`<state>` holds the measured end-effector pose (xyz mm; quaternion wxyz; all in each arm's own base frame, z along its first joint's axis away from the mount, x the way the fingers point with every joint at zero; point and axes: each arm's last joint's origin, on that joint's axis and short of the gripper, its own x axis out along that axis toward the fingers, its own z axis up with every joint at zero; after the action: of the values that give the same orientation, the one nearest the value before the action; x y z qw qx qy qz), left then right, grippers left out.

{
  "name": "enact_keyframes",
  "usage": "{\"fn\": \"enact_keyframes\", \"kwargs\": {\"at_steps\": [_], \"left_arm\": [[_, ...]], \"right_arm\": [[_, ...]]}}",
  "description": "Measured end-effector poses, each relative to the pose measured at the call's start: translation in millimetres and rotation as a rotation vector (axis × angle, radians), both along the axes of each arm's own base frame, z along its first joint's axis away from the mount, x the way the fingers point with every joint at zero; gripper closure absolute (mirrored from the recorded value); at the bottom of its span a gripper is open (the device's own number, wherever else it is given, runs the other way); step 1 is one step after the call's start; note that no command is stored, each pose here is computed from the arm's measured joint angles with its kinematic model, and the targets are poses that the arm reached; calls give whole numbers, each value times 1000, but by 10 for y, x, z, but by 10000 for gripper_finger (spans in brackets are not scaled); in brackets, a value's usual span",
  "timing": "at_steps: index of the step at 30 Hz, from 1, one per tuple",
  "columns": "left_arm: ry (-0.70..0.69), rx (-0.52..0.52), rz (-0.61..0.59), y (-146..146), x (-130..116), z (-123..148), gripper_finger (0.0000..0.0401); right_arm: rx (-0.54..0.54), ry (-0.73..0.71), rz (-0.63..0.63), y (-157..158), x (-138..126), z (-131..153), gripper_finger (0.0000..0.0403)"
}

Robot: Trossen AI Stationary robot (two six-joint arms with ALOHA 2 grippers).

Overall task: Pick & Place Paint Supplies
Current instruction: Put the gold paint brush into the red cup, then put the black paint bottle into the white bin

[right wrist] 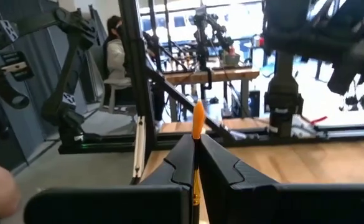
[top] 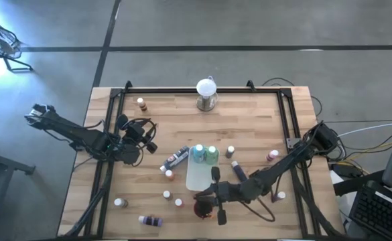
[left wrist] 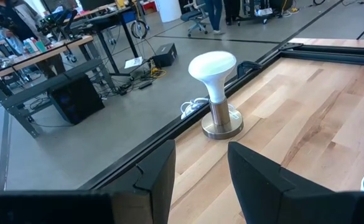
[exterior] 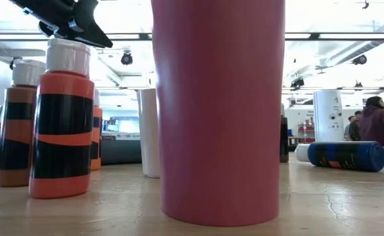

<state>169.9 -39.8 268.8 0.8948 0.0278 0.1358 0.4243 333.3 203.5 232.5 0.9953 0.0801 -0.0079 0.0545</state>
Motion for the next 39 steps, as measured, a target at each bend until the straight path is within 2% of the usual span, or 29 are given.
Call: {"fn": "enact_keyframes", "kwargs": {"at_steps": [14, 23, 33, 39], "left_arm": [[0, 0, 0, 0, 0, 0, 247], [0, 0, 0, 0, 0, 0, 247], [0, 0, 0, 0, 0, 0, 247], [0, 0, 0, 0, 0, 0, 247]], "right_arm": [[75, 107, -4, 33, 52, -298, 394], [119, 194, -88, 24, 25, -407, 390], [115, 190, -80, 56, 19, -388, 358], [72, 161, -56, 126, 36, -290, 321]]}}
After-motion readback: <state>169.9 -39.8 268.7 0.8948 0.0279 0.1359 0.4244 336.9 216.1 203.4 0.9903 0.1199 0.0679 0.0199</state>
